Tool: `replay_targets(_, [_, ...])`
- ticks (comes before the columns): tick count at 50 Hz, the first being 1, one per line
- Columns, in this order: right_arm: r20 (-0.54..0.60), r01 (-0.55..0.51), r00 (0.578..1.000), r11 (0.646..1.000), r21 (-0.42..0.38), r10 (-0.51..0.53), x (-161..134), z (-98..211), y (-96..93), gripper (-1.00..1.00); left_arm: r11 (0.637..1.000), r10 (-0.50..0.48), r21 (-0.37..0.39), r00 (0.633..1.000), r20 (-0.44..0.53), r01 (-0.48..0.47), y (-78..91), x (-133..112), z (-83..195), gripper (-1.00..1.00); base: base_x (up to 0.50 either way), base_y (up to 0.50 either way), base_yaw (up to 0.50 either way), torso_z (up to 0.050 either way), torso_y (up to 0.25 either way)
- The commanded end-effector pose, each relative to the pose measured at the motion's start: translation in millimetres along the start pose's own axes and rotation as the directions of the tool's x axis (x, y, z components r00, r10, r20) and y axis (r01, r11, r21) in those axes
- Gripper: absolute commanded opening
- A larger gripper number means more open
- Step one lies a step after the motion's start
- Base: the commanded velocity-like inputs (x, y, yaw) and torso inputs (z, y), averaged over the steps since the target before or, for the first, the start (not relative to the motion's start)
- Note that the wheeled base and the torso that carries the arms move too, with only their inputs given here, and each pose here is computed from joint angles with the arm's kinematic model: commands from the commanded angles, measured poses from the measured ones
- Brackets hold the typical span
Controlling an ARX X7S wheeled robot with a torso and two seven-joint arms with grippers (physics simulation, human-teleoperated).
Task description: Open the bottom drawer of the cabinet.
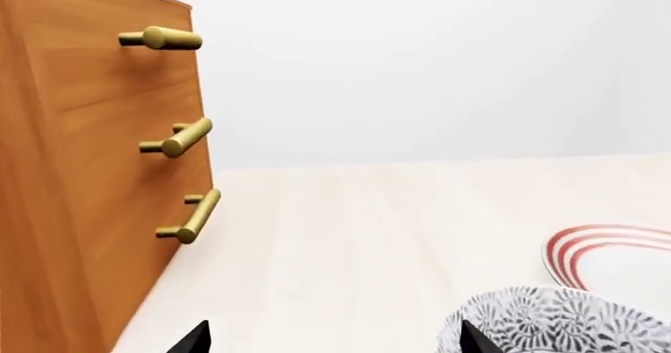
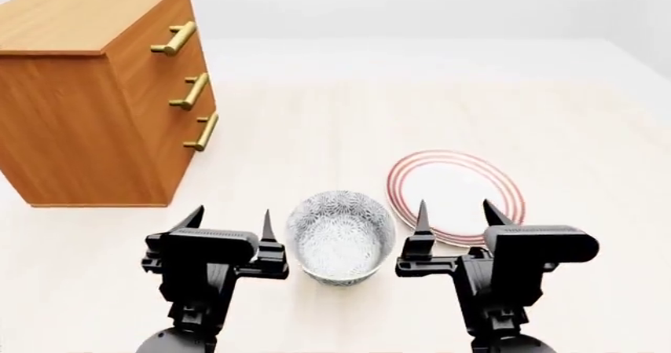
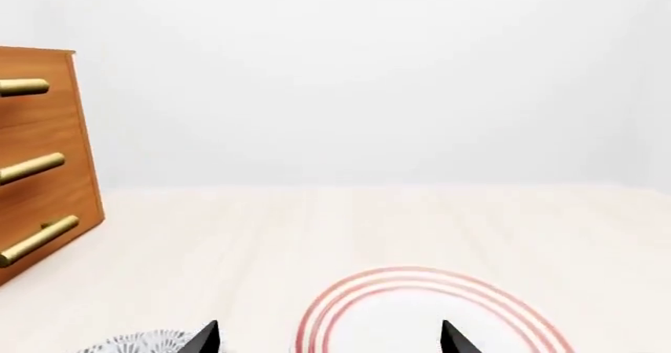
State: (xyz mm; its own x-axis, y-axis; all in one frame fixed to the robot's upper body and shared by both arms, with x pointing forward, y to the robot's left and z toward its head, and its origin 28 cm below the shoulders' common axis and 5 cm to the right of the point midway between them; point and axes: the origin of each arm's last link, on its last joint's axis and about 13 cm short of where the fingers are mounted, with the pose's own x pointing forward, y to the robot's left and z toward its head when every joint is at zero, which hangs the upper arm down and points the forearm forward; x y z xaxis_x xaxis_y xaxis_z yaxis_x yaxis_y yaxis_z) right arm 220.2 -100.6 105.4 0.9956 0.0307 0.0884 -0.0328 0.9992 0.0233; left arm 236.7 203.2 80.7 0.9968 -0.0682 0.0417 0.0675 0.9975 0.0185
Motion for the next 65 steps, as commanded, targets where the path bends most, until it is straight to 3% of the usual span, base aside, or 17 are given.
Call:
replay_targets(1, [0.009, -0.007, 1.0, 1.0, 0.001, 0.007, -0.3, 5.9, -0.1, 1.0, 1.0, -0.01, 0.0, 1.0, -0.004, 0.01, -0.3, 2.3, 1.7, 1.0, 0.5, 0.0, 0.0, 0.0, 0.0])
replay_targets(32, [-0.003, -0.009, 1.0, 1.0, -0.004, 0.009, 0.6, -0.3, 0.8, 1.0, 1.0, 0.013, 0.009, 1.0, 0.002, -0.013, 3.0, 2.2, -0.7, 1.0, 0.5, 0.0, 0.0, 0.0, 0.0])
replay_targets(33, [-0.008, 0.004, 1.0, 0.999, 0.034, -0.004, 1.4, 1.0, -0.3, 1.0, 1.0, 0.011, 0.008, 1.0, -0.001, -0.011, 2.9, 2.1, -0.8, 1.0, 0.5, 0.0, 0.0, 0.0, 0.0])
replay_targets(38, [0.003, -0.007, 1.0, 1.0, 0.009, 0.007, 2.0, 1.1, 0.0, 1.0, 0.999, 0.028, 0.025, 0.999, -0.038, -0.027, 3.2, 4.6, -0.7, 1.0, 0.0, 0.0, 0.0, 0.0, 0.0])
replay_targets(41, [0.009, -0.009, 1.0, 1.0, 0.008, 0.009, 1.9, 2.8, 0.1, 1.0, 0.993, 0.072, 0.103, 0.993, -0.098, -0.062, 4.5, 9.8, -0.5, 1.0, 0.0, 0.0, 0.0, 0.0, 0.0])
replay_targets(42, [0.009, -0.01, 1.0, 1.0, 0.008, 0.01, 1.9, 3.1, 0.0, 1.0, 0.991, 0.087, 0.106, 0.991, -0.098, -0.076, 5.1, 11.8, 0.5, 1.0, 0.0, 0.0, 0.0, 0.0, 0.0])
replay_targets(46, [0.013, -0.012, 1.0, 1.0, -0.001, 0.012, 1.3, 4.9, 0.0, 1.0, 0.967, 0.109, 0.24, 0.989, -0.095, -0.084, 12.9, 28.8, 16.9, 1.0, 0.0, 0.0, 0.0, 0.0, 0.0])
replay_targets(52, [0.011, -0.013, 1.0, 1.0, 0.001, 0.013, 1.8, 3.3, 0.3, 1.0, 0.897, 0.162, 0.432, 0.98, -0.116, -0.097, 23.9, 65.6, 47.0, 1.0, 0.0, 0.0, 0.0, 0.0, 0.0])
replay_targets(53, [0.01, -0.014, 1.0, 1.0, 0.0, 0.014, 1.9, 2.9, 0.6, 1.0, 0.868, 0.171, 0.488, 0.979, -0.114, -0.095, 25.7, 71.4, 50.7, 1.0, 0.0, 0.0, 0.0, 0.0, 0.0])
replay_targets(55, [0.01, -0.016, 1.0, 1.0, 0.002, 0.016, 1.7, 2.9, 0.9, 1.0, 0.871, 0.154, 0.485, 0.979, -0.132, -0.072, 27.3, 79.4, 56.8, 1.0, 0.0, 0.0, 0.0, 0.0, 0.0])
replay_targets(59, [0.008, -0.019, 1.0, 1.0, 0.0, 0.019, 2.3, 2.3, 1.2, 1.0, 0.834, 0.168, 0.549, 0.973, -0.161, -0.053, 30.1, 93.6, 61.6, 1.0, 0.0, 0.0, 0.0, 0.0, 0.0])
replay_targets(65, [0.007, -0.02, 1.0, 1.0, -0.001, 0.02, 1.4, 2.0, 1.6, 1.0, 0.816, 0.158, 0.578, 0.972, -0.175, -0.028, 30.3, 106.4, 59.6, 1.0, 0.0, 0.0, 0.0, 0.0, 0.0])
